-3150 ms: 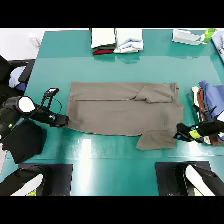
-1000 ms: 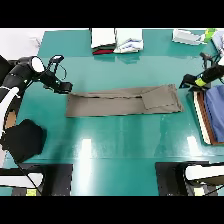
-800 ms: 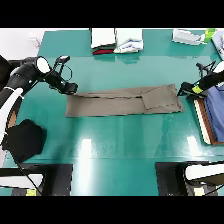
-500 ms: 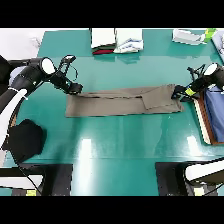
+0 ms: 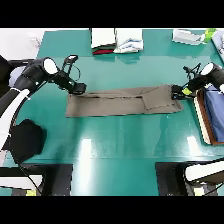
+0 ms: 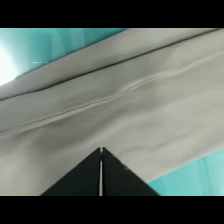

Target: Fold the shirts.

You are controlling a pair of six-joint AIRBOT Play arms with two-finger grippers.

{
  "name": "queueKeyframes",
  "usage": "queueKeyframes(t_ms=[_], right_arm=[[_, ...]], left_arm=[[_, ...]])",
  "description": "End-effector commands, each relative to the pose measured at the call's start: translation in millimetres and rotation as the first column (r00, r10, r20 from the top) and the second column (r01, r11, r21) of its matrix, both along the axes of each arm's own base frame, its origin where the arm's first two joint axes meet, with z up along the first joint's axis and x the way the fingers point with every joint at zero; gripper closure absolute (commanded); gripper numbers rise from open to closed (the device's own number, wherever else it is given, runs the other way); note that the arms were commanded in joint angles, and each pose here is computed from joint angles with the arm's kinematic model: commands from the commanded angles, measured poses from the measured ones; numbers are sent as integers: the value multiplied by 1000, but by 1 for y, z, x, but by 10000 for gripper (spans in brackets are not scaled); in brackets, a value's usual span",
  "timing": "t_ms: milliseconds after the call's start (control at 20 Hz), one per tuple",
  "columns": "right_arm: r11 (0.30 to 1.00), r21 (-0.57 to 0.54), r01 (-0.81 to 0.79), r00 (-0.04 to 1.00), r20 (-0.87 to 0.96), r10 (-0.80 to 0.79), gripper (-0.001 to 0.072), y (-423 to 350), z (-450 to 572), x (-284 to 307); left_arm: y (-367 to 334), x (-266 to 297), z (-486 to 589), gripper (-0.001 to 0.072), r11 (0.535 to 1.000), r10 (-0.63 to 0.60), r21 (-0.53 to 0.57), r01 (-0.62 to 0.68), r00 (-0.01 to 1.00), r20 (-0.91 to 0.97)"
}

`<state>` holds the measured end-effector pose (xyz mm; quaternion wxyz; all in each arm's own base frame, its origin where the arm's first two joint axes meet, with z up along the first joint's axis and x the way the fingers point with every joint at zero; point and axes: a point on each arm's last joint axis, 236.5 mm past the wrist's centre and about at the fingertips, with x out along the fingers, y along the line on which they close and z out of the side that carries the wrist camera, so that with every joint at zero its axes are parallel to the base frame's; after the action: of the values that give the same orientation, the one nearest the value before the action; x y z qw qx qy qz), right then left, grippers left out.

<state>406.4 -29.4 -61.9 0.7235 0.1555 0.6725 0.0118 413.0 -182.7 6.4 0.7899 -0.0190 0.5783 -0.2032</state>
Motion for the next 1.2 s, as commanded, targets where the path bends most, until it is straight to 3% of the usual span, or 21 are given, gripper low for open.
queueKeyframes(t_ms=[0, 550, 850, 1150], right_arm=[[1000, -8, -21, 998, 67, 21, 694, 5, 38, 0], [971, -41, -234, 909, 345, 233, 695, 111, 215, 1], [946, -41, -320, 837, 455, 303, 695, 168, 260, -1], [932, -34, -362, 805, 492, 331, 695, 195, 276, -6]], left_arm=[[-34, 11, 2, 683, 999, -26, -41, 29, 997, 72], [-210, 3, -49, 684, 956, -263, -122, 266, 964, 40], [-226, -19, -87, 684, 948, -302, -120, 294, 952, -52], [-206, 9, -44, 683, 953, -291, -84, 292, 957, 23]])
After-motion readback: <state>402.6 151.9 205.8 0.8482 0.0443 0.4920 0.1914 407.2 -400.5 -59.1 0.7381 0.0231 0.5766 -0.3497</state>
